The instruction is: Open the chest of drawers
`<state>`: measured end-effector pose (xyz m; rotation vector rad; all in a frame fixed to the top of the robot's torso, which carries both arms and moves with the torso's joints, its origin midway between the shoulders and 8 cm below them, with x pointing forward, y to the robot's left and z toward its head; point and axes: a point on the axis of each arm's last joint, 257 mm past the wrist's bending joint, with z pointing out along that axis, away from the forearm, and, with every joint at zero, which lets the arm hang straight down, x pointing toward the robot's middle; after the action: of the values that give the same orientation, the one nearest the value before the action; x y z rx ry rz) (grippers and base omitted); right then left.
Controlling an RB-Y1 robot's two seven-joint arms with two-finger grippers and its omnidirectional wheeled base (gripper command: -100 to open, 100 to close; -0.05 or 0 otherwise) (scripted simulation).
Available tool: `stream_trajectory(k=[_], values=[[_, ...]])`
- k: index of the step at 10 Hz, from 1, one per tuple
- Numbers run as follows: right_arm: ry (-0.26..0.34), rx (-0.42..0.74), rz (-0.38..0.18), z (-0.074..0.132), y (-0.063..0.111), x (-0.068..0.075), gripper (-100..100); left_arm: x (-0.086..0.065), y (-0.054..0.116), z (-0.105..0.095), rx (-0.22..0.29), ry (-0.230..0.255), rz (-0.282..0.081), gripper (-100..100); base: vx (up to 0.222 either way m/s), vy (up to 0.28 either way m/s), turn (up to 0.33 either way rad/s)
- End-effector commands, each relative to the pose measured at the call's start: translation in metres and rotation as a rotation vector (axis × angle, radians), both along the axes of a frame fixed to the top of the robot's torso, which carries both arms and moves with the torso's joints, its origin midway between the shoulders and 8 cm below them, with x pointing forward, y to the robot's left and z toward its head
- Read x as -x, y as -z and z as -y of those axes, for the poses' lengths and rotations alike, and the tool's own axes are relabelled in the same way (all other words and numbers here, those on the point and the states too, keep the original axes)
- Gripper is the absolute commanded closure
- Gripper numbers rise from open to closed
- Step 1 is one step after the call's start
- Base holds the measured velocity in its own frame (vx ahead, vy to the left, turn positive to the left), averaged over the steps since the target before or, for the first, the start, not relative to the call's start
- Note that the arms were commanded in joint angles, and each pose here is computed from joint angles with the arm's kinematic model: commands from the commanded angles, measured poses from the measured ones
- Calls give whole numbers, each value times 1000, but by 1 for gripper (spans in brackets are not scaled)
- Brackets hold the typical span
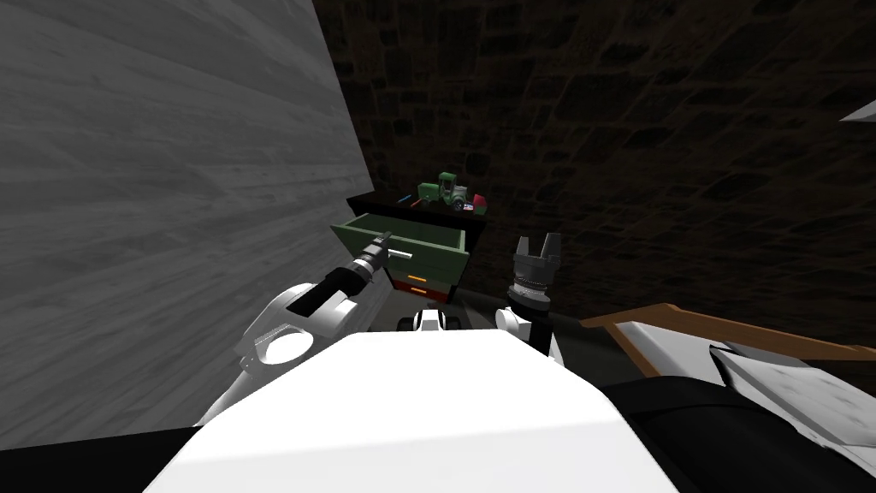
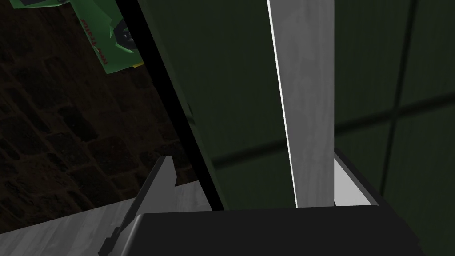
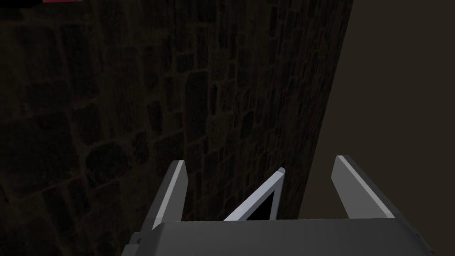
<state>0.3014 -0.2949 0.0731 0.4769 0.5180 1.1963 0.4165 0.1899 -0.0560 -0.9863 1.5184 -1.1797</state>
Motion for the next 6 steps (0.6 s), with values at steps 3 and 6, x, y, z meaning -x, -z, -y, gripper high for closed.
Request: stream_trajectory(k=[3, 6], values=[[0, 0, 0, 0, 0, 0, 0, 0, 6, -1, -1, -6, -19, 0, 0, 0, 0], [0, 0, 0, 0, 0, 0, 0, 0, 9, -2, -2, -8, -26, 0, 0, 0, 0]])
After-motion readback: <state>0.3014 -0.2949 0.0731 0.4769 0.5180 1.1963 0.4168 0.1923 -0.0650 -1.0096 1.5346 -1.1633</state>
